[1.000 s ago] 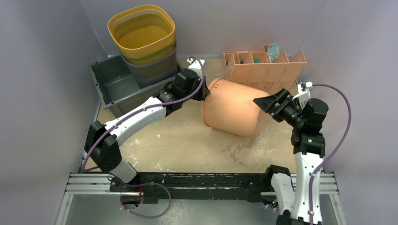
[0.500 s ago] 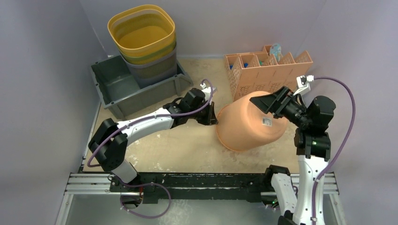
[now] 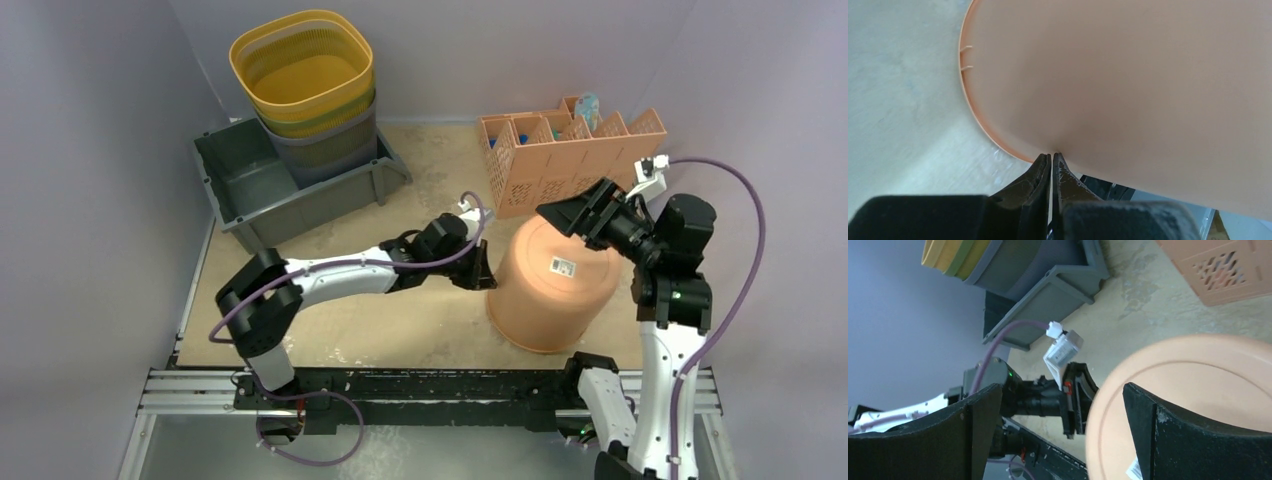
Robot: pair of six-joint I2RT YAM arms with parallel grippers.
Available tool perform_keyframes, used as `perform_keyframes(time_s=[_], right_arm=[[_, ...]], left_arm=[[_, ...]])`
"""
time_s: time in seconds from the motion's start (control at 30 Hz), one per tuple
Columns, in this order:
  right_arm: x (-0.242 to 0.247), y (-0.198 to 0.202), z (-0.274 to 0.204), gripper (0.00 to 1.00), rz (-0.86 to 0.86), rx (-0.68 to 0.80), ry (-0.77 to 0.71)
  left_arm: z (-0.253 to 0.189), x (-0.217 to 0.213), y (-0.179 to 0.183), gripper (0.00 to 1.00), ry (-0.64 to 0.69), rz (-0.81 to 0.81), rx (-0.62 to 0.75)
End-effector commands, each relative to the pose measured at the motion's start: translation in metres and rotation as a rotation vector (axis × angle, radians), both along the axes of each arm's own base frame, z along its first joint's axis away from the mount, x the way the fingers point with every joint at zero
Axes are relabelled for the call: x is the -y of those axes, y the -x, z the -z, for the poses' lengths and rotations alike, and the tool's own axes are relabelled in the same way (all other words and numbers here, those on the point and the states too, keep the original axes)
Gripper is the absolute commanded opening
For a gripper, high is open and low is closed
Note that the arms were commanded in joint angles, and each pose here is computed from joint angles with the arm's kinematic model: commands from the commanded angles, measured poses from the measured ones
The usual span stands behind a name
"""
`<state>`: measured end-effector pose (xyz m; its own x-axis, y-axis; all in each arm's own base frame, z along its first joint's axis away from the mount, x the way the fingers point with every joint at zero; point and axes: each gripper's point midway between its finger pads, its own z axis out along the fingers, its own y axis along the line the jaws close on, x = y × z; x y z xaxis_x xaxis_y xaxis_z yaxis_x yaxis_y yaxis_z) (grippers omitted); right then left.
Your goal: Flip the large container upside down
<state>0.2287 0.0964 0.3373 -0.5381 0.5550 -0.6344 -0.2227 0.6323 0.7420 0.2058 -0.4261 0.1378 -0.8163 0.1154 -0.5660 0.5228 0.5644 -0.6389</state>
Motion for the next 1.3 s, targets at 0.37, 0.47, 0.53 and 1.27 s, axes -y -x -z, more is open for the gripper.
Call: perform_keyframes(time_s=[0.37,0.47,0.53,1.27], right_arm=[[0.054,0.013,-0.037,0.96,0.231,0.075,0.393],[0.064,0.011,-0.030,0.95,0.264,0.041,0.438],[0.056,0.009,-0.029,0.94,0.196,0.068,0.452],[-0.085,0.017,0.115,1.00,-0.197,-0.330,0.597]], left_arm=[[-0.041,0.081,-0.047,0.40,0.100,-0.038,0.156],[-0.064,0.026,-0.067,0.41,0.096,-0.165,0.171],[-0.081,-0.013,-0.076,0.42,0.093,-0.250,0.182],[-0.144,-0.300,-0.115,0.68,-0.387,-0.933,0.353]])
